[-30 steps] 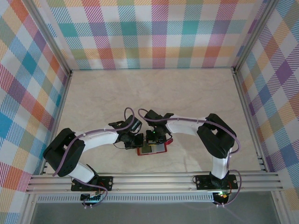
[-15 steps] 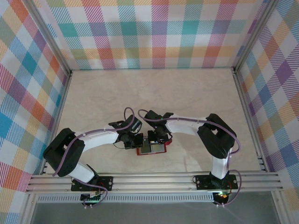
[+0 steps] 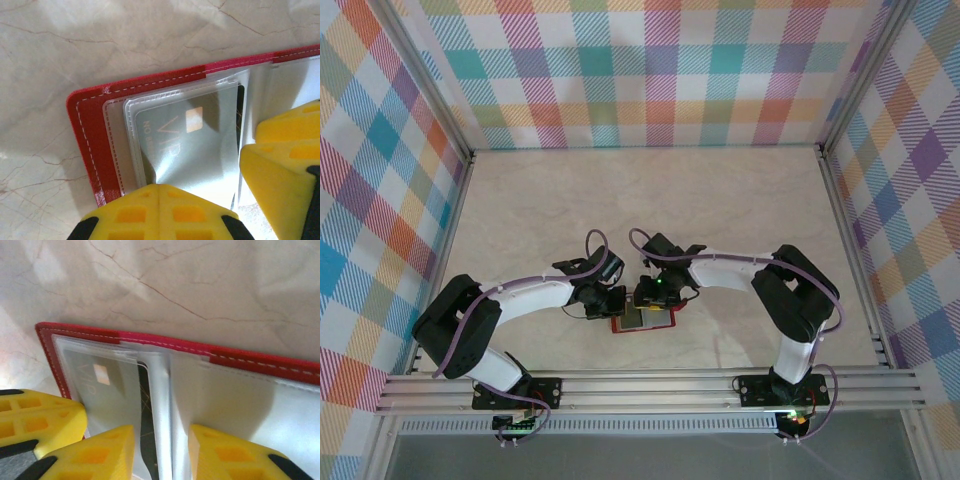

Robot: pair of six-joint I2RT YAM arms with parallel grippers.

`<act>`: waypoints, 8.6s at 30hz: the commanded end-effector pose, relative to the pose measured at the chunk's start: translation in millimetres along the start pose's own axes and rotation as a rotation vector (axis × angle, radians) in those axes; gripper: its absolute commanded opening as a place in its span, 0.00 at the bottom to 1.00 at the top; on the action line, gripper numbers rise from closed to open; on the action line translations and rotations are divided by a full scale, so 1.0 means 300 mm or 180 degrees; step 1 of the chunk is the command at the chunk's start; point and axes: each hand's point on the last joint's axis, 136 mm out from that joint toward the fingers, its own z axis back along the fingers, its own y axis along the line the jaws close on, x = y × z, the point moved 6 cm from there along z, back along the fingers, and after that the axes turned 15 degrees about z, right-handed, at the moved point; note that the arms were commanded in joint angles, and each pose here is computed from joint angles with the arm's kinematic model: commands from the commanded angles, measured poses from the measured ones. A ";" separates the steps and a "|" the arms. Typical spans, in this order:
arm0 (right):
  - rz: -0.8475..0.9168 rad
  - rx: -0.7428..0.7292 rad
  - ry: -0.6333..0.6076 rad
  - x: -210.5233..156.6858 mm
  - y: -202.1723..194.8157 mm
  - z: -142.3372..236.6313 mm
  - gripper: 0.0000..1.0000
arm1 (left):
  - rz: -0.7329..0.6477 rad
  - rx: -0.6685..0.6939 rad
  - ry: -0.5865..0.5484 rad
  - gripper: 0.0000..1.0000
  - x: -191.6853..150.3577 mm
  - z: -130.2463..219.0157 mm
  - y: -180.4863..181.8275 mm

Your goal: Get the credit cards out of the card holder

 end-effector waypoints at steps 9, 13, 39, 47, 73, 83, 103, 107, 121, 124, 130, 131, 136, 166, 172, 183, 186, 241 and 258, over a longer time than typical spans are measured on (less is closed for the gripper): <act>0.0080 0.0455 -0.0087 0.022 0.055 -0.004 0.29 | -0.0010 0.0223 0.0020 0.00 -0.007 -0.012 0.029; 0.0041 0.0337 -0.0049 0.017 0.036 -0.010 0.29 | -0.0012 0.0226 0.0017 0.00 -0.010 -0.009 0.031; 0.0061 0.0444 0.0066 0.011 0.040 -0.036 0.30 | 0.0001 0.0211 0.0007 0.00 -0.010 -0.006 0.031; 0.0034 0.0210 0.0046 0.005 0.018 -0.017 0.29 | -0.0004 0.0206 -0.0003 0.00 -0.009 -0.002 0.029; 0.0011 -0.0078 0.0218 -0.011 -0.009 -0.017 0.29 | -0.0015 0.0124 -0.0148 0.08 -0.004 0.044 0.021; 0.0160 0.0162 -0.0091 0.016 0.054 0.068 0.31 | -0.0017 0.0121 -0.0107 0.08 -0.003 0.034 0.011; 0.0028 -0.0002 0.0056 -0.010 -0.023 -0.017 0.29 | -0.0079 0.0338 0.0089 0.00 -0.019 -0.018 -0.009; 0.0025 -0.0006 0.0083 -0.014 -0.027 -0.024 0.29 | -0.0069 0.0405 0.0146 0.00 -0.023 -0.038 0.005; 0.0045 -0.0069 0.0056 -0.022 -0.033 -0.008 0.37 | -0.0051 0.0535 0.0176 0.00 -0.026 -0.050 0.026; 0.0043 0.0176 0.0015 -0.019 -0.012 -0.018 0.35 | -0.0048 0.0541 0.0186 0.00 -0.026 -0.052 0.027; 0.0021 0.0372 -0.0143 -0.016 0.003 0.002 0.31 | -0.0039 0.0577 0.0175 0.00 -0.027 -0.050 0.033; 0.0018 0.0411 -0.0175 -0.017 0.004 0.008 0.30 | -0.0038 0.0590 0.0168 0.00 -0.026 -0.050 0.035; 0.0021 0.0760 -0.0434 -0.010 0.016 0.050 0.27 | -0.0025 0.0601 0.0161 0.00 -0.025 -0.048 0.036; 0.0072 0.0305 -0.0625 -0.043 -0.063 0.158 0.08 | -0.0027 0.0541 0.0081 0.00 -0.017 -0.017 0.015; 0.0206 0.0159 -0.0756 -0.040 -0.050 0.237 0.07 | -0.0067 0.0427 0.0002 0.00 -0.003 0.009 -0.023; 0.0477 -0.0181 -0.0967 -0.021 -0.041 0.358 0.06 | -0.0170 0.0218 -0.0221 0.04 0.034 0.108 -0.118; 0.0548 -0.0270 -0.0989 -0.014 -0.042 0.382 0.06 | -0.0166 0.0246 -0.0269 0.04 0.036 0.116 -0.111; 0.0634 -0.1168 -0.1702 -0.076 -0.149 0.555 0.04 | -0.0127 0.0195 -0.0772 0.08 0.019 0.321 -0.103; 0.1316 -0.1268 -0.1336 0.012 -0.087 0.563 0.04 | -0.0277 0.0246 -0.0807 0.08 0.044 0.306 -0.131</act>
